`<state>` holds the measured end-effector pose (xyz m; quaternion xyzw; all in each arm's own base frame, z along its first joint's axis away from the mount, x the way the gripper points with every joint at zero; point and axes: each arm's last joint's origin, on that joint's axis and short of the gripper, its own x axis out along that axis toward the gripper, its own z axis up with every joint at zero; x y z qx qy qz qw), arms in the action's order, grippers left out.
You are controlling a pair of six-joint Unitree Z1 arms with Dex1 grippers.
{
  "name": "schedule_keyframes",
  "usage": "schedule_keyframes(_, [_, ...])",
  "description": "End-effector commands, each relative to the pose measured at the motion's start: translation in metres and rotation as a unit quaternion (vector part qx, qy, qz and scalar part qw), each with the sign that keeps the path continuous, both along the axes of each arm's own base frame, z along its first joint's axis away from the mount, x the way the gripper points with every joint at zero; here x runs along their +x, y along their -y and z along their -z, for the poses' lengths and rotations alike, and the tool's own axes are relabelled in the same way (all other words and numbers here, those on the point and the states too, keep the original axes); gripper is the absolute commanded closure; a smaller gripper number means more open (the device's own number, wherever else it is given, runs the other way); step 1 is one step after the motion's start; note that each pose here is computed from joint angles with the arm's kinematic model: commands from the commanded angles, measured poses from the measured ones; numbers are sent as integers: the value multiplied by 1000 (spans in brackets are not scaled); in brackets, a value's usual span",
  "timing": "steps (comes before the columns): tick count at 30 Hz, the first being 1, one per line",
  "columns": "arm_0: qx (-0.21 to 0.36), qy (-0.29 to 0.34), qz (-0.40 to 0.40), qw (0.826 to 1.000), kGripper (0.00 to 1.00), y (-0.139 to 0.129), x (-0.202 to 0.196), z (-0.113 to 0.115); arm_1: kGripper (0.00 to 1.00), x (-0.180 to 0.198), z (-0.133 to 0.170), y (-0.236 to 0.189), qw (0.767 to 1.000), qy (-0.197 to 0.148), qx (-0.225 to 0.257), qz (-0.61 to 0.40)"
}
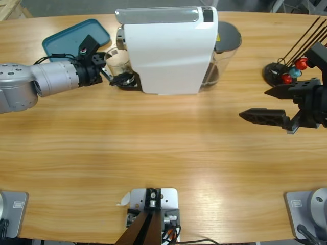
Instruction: Pour coffee
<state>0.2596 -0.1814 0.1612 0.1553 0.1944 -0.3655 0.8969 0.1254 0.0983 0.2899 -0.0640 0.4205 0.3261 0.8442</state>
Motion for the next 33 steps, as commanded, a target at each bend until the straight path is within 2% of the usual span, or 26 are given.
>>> schedule_keyframes(1, [1, -7, 12, 1000, 23, 9, 8, 12, 0, 3, 9, -5, 1000, -25, -5, -6])
schedule_keyframes(7, [-1, -5, 13, 1000, 23, 11, 10, 12, 0, 4, 10, -6, 1000, -26, -6, -6])
schedule_keyframes(9, [-2, -4, 13, 1000, 106, 11, 11, 12, 0, 4, 10, -6, 1000, -27, -7, -6])
schedule_keyframes(13, [-2, -3, 16, 1000, 491, 11, 11, 12, 0, 4, 10, -6, 1000, -26, -6, -6])
schedule_keyframes(14, [-2, -4, 17, 1000, 649, 12, 11, 12, 0, 4, 10, -6, 1000, -26, -6, -6])
schedule_keyframes(16, [-1, -2, 18, 1000, 845, 12, 11, 12, 0, 4, 10, -6, 1000, -26, -5, -6])
schedule_keyframes(17, [-2, -2, 19, 1000, 869, 12, 11, 12, 0, 4, 9, -5, 1000, -25, -5, -6])
schedule_keyframes(25, [2, -3, 17, 1000, 869, 10, 9, 13, 0, 3, 9, -5, 1000, -24, -4, -6])
schedule_keyframes(28, [3, 7, -23, 1000, 865, 0, 5, 11, 0, 2, 9, -5, 1000, -24, -4, -7])
schedule_keyframes(33, [-21, 22, -83, 996, 865, -29, 9, -9, 0, 2, 9, -4, 1000, -23, -3, -6])
